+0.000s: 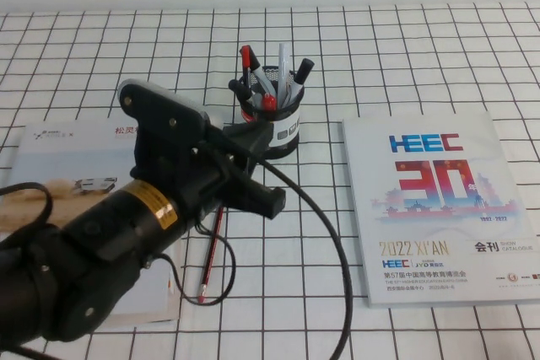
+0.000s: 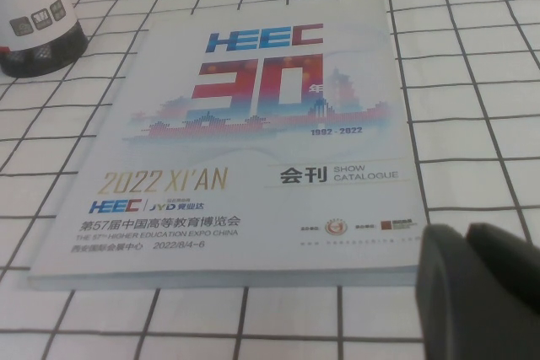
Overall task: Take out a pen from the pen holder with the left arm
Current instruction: 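Take a marker out of the pen holder and lay it on the table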
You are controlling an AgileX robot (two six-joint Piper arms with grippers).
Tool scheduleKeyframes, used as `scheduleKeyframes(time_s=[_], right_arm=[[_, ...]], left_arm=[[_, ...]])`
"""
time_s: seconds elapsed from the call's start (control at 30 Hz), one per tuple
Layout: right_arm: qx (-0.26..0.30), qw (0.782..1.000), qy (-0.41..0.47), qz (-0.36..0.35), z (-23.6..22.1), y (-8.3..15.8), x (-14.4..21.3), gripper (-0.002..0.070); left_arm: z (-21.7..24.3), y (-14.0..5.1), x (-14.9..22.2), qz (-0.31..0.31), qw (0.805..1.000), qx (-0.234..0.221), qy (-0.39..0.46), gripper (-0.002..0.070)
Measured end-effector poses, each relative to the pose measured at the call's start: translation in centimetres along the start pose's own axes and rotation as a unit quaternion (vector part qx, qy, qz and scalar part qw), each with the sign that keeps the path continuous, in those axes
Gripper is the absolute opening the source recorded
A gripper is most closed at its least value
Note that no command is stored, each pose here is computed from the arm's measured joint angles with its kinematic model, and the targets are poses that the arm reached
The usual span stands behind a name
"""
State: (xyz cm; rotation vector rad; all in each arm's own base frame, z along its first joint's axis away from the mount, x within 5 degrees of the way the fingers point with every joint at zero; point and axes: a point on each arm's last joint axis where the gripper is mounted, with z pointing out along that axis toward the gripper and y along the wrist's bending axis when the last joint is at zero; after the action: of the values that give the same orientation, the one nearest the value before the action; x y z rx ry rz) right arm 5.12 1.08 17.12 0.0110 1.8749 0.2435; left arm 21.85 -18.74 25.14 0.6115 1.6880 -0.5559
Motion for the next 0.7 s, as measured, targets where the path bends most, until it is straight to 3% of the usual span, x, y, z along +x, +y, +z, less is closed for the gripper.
scheduleKeyframes(time_s=[0.2,0.37,0.5,0.7], right_arm=[[0.000,1.000,0.000,0.000,0.0,0.0,0.0,-0.0015],[0.000,1.000,0.000,0.000,0.0,0.0,0.0,-0.0015],[0.000,1.000,0.000,0.000,0.0,0.0,0.0,-0.0015],[0.000,1.000,0.000,0.000,0.0,0.0,0.0,-0.0015]], left_arm=[[1.3,0.0,0.1,0.018,0.997,0.004,-0.075,0.0034],[2.4,0.5,1.4,0.004,0.997,-0.019,-0.074,0.0201],[3.2,1.5,2.5,-0.039,0.994,-0.066,-0.080,0.0342],[4.2,2.0,4.0,-0.035,0.992,-0.083,-0.087,0.0385]])
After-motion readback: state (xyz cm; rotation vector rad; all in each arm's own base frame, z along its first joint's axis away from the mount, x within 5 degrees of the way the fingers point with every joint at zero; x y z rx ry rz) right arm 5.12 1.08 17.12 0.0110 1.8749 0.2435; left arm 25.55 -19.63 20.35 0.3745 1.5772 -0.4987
